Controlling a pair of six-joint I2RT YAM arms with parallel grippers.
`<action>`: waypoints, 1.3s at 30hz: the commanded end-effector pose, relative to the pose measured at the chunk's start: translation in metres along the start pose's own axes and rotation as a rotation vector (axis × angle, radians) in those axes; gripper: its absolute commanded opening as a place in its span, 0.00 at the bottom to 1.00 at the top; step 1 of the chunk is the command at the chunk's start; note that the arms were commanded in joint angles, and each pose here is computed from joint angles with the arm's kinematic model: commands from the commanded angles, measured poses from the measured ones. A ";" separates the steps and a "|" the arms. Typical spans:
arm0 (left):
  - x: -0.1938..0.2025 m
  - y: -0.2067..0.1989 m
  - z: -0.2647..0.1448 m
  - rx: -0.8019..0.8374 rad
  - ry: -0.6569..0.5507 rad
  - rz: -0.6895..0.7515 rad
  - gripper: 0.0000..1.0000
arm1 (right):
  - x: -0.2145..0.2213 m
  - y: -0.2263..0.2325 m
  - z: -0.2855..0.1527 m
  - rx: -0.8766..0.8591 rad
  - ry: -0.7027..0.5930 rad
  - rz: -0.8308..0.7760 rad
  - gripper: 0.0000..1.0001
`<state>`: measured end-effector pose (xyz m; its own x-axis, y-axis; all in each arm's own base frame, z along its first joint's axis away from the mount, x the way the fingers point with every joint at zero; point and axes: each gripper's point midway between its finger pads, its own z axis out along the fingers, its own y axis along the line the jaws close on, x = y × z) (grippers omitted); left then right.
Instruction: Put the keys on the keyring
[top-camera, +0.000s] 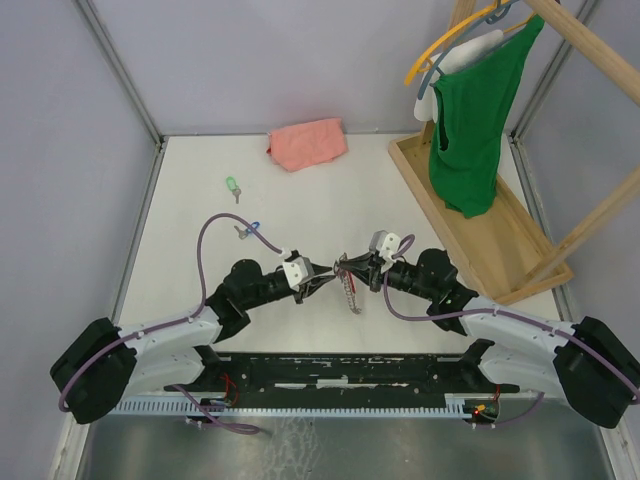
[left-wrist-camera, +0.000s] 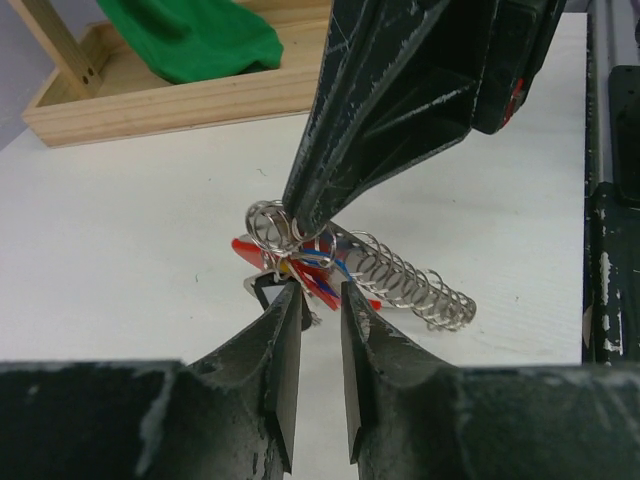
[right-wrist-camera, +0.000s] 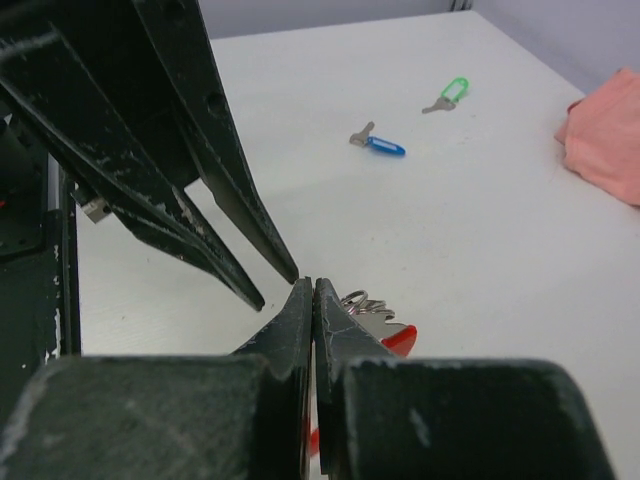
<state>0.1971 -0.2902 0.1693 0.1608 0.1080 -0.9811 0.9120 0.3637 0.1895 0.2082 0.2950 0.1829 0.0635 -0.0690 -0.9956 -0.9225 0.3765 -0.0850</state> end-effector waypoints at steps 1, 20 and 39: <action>-0.024 -0.006 0.003 0.082 -0.124 -0.009 0.30 | -0.044 -0.005 0.004 0.019 -0.186 -0.014 0.01; -0.046 0.000 0.006 0.133 -0.231 -0.041 0.37 | -0.058 0.002 0.007 -0.022 -0.276 0.010 0.01; -0.044 0.016 0.015 0.066 -0.203 -0.137 0.37 | -0.060 0.007 0.010 -0.062 -0.285 0.020 0.01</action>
<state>0.2006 -0.2988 0.1908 0.1121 -0.0667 -0.9915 0.9556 0.2808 0.0891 0.2040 0.3087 0.2145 0.0895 0.1234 -0.9883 -0.9408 0.3361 -0.0432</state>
